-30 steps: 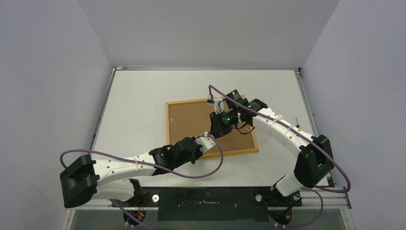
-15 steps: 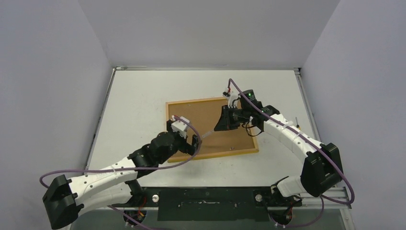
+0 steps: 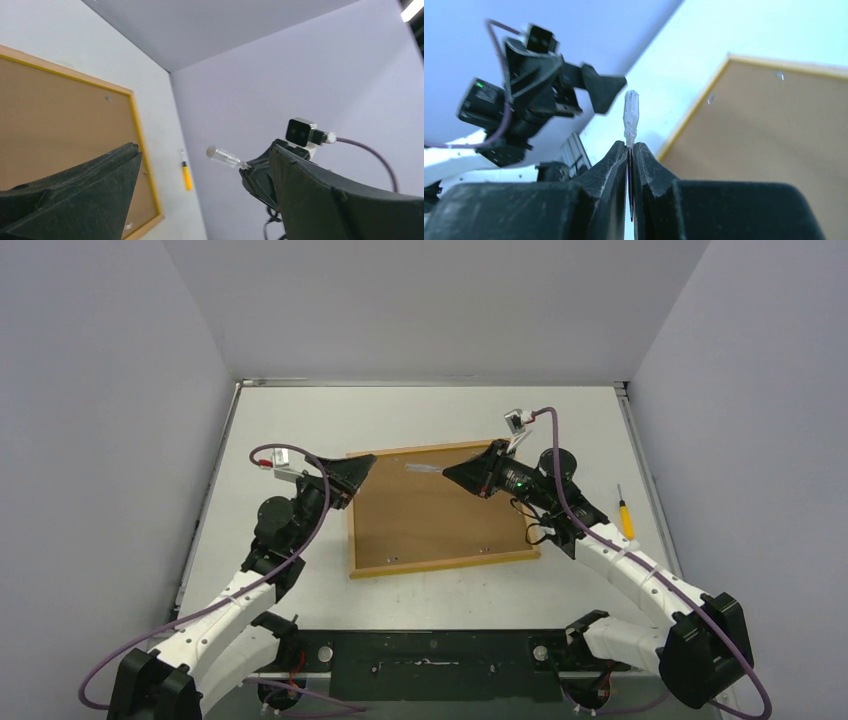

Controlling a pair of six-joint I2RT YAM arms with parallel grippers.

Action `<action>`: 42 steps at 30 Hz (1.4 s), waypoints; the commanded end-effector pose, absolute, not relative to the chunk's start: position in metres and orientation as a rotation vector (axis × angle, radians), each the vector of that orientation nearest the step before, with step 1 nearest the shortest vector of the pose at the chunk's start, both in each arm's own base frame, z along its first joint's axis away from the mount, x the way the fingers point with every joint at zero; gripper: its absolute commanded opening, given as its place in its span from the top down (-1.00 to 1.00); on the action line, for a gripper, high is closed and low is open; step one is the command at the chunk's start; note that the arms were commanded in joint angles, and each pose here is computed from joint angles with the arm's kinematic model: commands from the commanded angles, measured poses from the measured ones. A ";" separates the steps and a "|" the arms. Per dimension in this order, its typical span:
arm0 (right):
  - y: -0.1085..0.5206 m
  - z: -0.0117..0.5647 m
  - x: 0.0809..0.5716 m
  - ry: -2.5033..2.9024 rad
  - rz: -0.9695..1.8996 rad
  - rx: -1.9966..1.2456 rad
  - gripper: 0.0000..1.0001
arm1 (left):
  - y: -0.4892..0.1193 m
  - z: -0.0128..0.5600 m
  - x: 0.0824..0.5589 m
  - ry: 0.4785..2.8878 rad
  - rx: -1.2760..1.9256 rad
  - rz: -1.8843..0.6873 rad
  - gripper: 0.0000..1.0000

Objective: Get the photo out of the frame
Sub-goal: Adjust the screwdriver.

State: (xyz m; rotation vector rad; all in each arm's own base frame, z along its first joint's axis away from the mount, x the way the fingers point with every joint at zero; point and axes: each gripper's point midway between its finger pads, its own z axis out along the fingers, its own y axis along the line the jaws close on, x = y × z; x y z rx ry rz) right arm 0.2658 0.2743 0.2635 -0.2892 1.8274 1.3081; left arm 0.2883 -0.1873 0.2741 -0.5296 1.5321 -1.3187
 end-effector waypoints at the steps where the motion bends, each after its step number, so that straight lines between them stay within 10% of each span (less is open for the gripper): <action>1: 0.278 0.347 0.266 1.447 1.403 -0.248 0.89 | -0.191 0.337 0.270 1.272 -0.592 -1.707 -1.00; 22: 0.340 0.359 0.265 1.321 1.307 -0.370 0.89 | -0.175 0.349 0.286 1.069 -0.924 -1.906 -0.26; 42: 0.370 0.326 0.260 1.400 1.267 -0.473 0.89 | -0.182 0.338 0.290 1.084 -0.958 -1.863 0.04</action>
